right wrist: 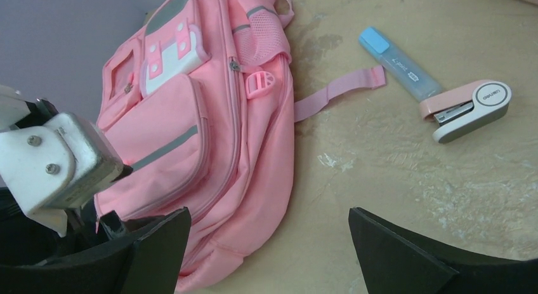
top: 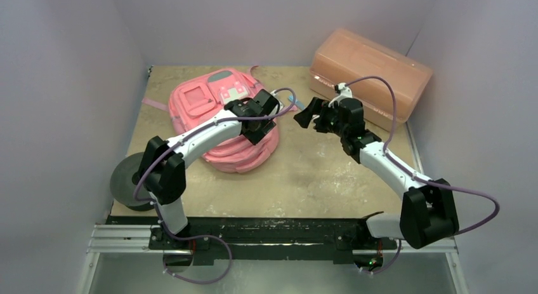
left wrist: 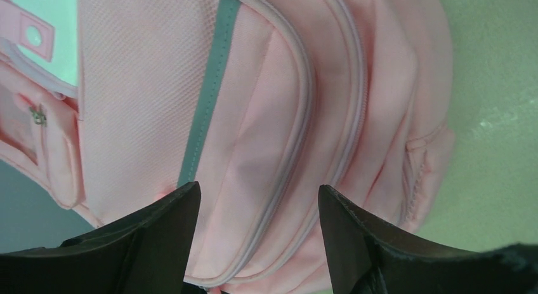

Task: Pack the student bag
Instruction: Unzip the student bag at the center of the board, then pick up the stationery from the center of the board.

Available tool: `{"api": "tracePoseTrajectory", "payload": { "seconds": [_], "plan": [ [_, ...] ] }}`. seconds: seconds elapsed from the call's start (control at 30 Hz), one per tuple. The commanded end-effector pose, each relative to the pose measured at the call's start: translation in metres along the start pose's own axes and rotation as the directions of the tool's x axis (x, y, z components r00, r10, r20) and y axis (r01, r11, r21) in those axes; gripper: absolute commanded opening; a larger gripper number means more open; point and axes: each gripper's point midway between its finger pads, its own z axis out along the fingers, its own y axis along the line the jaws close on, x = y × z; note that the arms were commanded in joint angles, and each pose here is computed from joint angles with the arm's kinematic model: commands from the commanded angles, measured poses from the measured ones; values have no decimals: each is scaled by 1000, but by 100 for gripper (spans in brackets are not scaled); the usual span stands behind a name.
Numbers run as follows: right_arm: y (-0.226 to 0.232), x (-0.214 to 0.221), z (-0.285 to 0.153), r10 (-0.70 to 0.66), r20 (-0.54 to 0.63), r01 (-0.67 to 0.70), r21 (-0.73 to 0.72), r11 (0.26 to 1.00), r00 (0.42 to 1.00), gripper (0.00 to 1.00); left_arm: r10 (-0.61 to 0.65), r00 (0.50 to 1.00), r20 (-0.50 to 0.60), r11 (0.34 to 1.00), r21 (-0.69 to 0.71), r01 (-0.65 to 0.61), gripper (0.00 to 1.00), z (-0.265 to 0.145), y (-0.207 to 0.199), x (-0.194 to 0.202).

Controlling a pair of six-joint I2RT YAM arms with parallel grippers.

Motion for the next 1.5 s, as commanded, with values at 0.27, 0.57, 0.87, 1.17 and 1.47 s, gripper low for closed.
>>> {"api": "tracePoseTrajectory", "payload": {
  "seconds": [0.27, 0.57, 0.87, 1.17, 1.47],
  "plan": [
    [11, 9, 16, -21, -74, 14, -84, 996, 997, 99, 20, 999, -34, 986, -165, -26, 57, 4, 30, 1],
    [8, 21, 19, -10, -108, 0, -95, 995, 994, 99, 26, 997, -71, 979, -198, -40, 64, 12, 32, 6],
    [-19, 11, 18, -106, -119, 113, 60, 992, 987, 99, 3, 998, -60, 953, -304, -21, 17, -3, 54, 3],
    [-15, 19, 24, -75, -149, 80, 30, 996, 986, 99, -53, 994, 95, 924, -372, 85, 0, -33, 77, -12],
    [9, 16, 52, -93, -167, 77, -99, 992, 982, 92, -62, 988, 139, 925, -364, 110, 0, -46, 81, -15]
  ]
}}
